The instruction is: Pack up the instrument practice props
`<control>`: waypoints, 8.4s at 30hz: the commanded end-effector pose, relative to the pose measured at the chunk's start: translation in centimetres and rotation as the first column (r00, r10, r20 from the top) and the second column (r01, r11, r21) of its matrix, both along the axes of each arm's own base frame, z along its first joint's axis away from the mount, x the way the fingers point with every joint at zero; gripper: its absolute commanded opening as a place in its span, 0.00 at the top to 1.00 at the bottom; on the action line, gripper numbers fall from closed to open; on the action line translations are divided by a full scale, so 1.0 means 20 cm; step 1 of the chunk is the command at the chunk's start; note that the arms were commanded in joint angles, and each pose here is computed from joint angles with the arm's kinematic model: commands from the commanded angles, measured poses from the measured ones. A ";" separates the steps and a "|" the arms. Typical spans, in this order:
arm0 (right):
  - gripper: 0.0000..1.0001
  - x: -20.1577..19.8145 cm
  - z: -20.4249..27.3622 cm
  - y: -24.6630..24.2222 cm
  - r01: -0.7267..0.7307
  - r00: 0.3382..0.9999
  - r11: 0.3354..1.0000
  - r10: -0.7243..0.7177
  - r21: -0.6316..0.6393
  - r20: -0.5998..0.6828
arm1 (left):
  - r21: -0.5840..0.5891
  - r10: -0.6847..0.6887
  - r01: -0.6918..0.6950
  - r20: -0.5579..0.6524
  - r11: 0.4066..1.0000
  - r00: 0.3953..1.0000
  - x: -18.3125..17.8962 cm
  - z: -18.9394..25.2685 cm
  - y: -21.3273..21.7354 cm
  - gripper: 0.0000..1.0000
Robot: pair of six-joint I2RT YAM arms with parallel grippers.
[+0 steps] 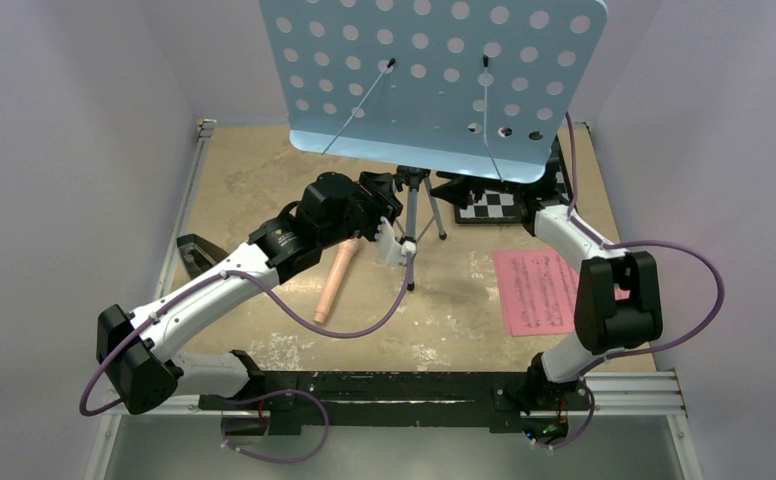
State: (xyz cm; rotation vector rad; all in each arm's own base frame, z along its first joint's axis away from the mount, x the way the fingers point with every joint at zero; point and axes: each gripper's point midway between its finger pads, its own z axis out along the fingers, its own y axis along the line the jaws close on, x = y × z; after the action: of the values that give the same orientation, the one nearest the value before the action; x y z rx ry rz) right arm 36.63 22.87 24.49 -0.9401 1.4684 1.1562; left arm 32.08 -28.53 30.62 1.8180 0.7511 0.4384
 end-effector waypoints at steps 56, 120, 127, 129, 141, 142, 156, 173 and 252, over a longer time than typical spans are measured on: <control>1.00 -0.16 -0.09 0.12 -0.164 0.983 0.974 0.174 -0.155 0.053 | -0.305 0.021 -0.119 -0.306 0.945 0.952 -0.08 0.09 -0.02 0.68; 1.00 -0.14 -0.15 0.12 -0.157 0.986 0.968 0.165 -0.194 0.028 | -0.421 -0.167 -0.492 -0.862 0.762 0.479 -0.31 -0.01 -0.04 0.47; 1.00 -0.16 -0.16 0.12 -0.157 0.986 0.968 0.165 -0.195 0.023 | -0.413 0.026 -0.324 -0.583 0.851 0.812 -0.16 0.03 0.13 0.26; 1.00 -0.16 -0.16 0.12 -0.157 0.986 0.968 0.165 -0.195 0.022 | -0.394 0.048 -0.224 -0.410 0.892 0.911 -0.11 0.08 0.16 0.27; 1.00 -0.15 -0.16 0.13 -0.158 0.986 0.968 0.167 -0.194 0.026 | -0.131 -0.212 0.268 0.334 0.954 0.918 -0.17 0.19 0.02 0.24; 1.00 -0.15 -0.16 0.13 -0.158 0.986 0.968 0.166 -0.195 0.025 | -0.131 -0.217 0.275 0.342 0.952 0.914 -0.17 0.20 0.01 0.24; 1.00 -0.16 -0.16 0.13 -0.164 0.985 0.966 0.172 -0.202 0.021 | -0.104 -0.232 0.280 0.335 0.954 0.913 -0.12 0.21 -0.05 0.35; 1.00 -0.16 -0.17 0.13 -0.169 0.984 0.964 0.176 -0.206 0.016 | -0.038 -0.137 0.149 0.227 0.988 0.964 -0.02 0.11 0.00 0.55; 1.00 -0.18 -0.20 0.13 -0.164 0.984 0.957 0.176 -0.241 0.032 | -0.223 0.061 -0.150 -0.362 0.963 0.930 -0.05 -0.24 0.10 0.42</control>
State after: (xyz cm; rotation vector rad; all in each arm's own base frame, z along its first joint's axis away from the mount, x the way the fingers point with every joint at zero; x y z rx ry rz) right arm 32.79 26.29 23.02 -1.3166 1.3625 1.1167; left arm 31.89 -27.54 28.54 1.5919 1.0153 0.1216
